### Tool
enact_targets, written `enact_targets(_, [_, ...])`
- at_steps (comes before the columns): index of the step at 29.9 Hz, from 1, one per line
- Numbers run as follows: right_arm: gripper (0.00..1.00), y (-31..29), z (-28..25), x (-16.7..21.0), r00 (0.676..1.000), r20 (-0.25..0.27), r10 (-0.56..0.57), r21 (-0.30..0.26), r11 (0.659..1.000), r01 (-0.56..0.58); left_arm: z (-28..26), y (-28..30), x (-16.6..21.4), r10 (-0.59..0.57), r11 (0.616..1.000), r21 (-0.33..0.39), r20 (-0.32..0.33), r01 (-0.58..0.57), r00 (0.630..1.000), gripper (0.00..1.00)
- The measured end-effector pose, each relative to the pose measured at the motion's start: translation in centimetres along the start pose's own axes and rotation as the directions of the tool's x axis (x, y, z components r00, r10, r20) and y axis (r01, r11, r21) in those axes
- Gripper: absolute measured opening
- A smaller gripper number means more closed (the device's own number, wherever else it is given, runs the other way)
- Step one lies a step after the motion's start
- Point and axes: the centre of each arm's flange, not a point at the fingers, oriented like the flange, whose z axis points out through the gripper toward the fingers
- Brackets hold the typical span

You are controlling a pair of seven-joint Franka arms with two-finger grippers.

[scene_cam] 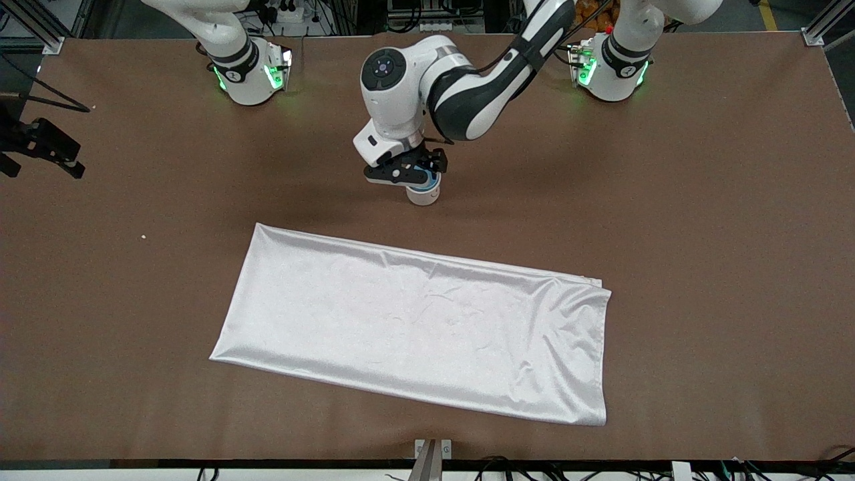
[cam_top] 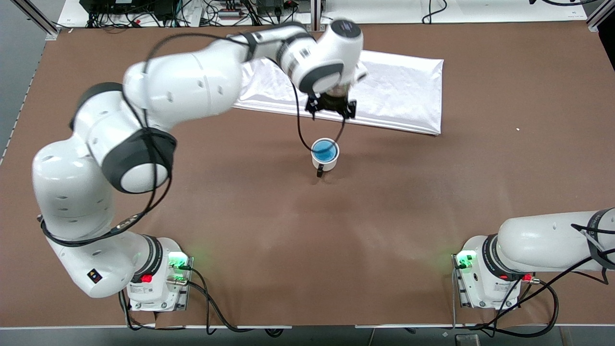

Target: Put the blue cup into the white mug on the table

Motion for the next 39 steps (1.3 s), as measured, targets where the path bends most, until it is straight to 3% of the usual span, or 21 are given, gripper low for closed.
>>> enact_targets(16, [1.00,-0.7,1.1,3.2,1.000,0.023,-0.016,0.005,1.000,0.016,-14.6,-16.6,6.6,-0.261,0.965,-0.056,-0.096,0.256,0.961,1.00])
enact_targets(34, [1.00,-0.1,1.7,2.8,0.997,0.082,-0.007,-0.001,1.000,0.007,-20.9,-28.5,5.2,-0.424,0.905,-0.093,-0.146,0.414,0.894,1.00])
enact_targets(39, [1.00,0.0,1.7,2.8,0.997,0.083,-0.006,-0.001,1.000,0.006,-21.2,-32.4,4.8,-0.398,0.917,-0.096,-0.136,0.388,0.907,1.00])
